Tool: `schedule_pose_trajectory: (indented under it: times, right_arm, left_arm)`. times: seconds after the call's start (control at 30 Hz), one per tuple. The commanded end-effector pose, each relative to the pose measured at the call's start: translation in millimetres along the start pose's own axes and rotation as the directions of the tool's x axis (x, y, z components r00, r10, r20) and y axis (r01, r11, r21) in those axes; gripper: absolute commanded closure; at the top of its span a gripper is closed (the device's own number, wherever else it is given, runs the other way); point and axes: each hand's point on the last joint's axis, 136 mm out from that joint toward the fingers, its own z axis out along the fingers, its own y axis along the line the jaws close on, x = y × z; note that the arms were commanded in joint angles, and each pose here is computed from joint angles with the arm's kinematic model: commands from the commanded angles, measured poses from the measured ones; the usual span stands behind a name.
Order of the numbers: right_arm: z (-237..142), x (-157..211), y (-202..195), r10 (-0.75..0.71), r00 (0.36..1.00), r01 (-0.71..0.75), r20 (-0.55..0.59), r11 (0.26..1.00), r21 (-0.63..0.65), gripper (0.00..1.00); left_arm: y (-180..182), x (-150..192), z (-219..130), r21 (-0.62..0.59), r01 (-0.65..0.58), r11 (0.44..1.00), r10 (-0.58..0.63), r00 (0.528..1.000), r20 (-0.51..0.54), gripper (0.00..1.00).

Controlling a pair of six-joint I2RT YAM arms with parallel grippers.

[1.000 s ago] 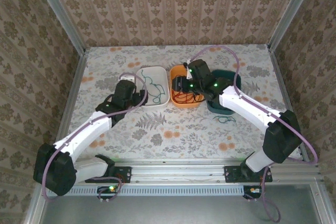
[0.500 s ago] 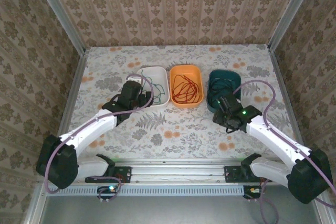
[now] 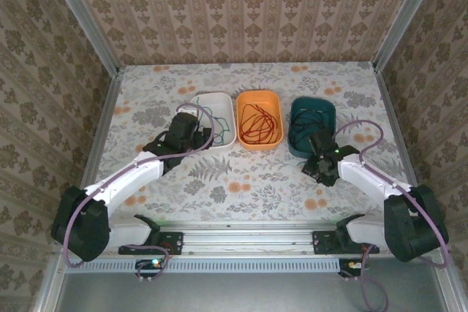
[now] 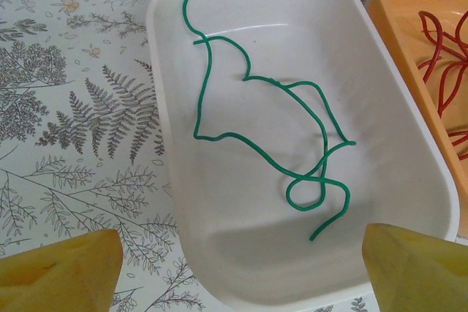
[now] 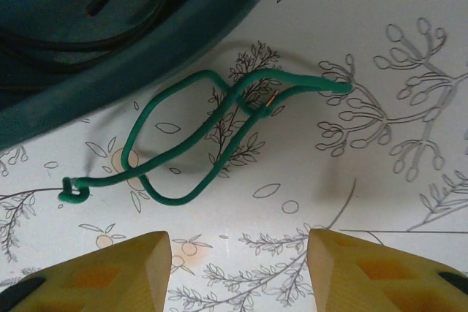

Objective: Untangle the cables

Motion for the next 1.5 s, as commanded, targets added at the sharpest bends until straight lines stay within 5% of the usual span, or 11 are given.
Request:
schedule_pose_trajectory:
  times: [0.0, 0.73, 1.13, 1.47]
  right_arm:
    - [0, -13, 11, 0.016, 0.999, -0.015, 0.032, 1.000, -0.023, 0.47]
    - [15, -30, -7, 0.021, 0.997, -0.028, 0.075, 0.995, 0.094, 0.47]
    - [3, -7, -44, 0.002, 1.000, 0.004, -0.025, 0.965, 0.264, 0.48]
    - [-30, -16, -44, 0.049, 0.998, -0.053, 0.029, 0.990, 0.130, 0.47]
  left_arm:
    - [2, -8, -10, -0.007, 0.027, 1.000, -0.027, 0.999, 0.028, 0.14]
    - [1, -3, -10, -0.001, 0.032, 0.999, -0.032, 0.999, 0.017, 0.13]
    - [2, -6, -11, -0.009, 0.021, 1.000, -0.021, 1.000, 0.023, 0.13]
    - [-2, -8, -5, -0.001, 0.013, 1.000, -0.013, 1.000, 0.017, 0.13]
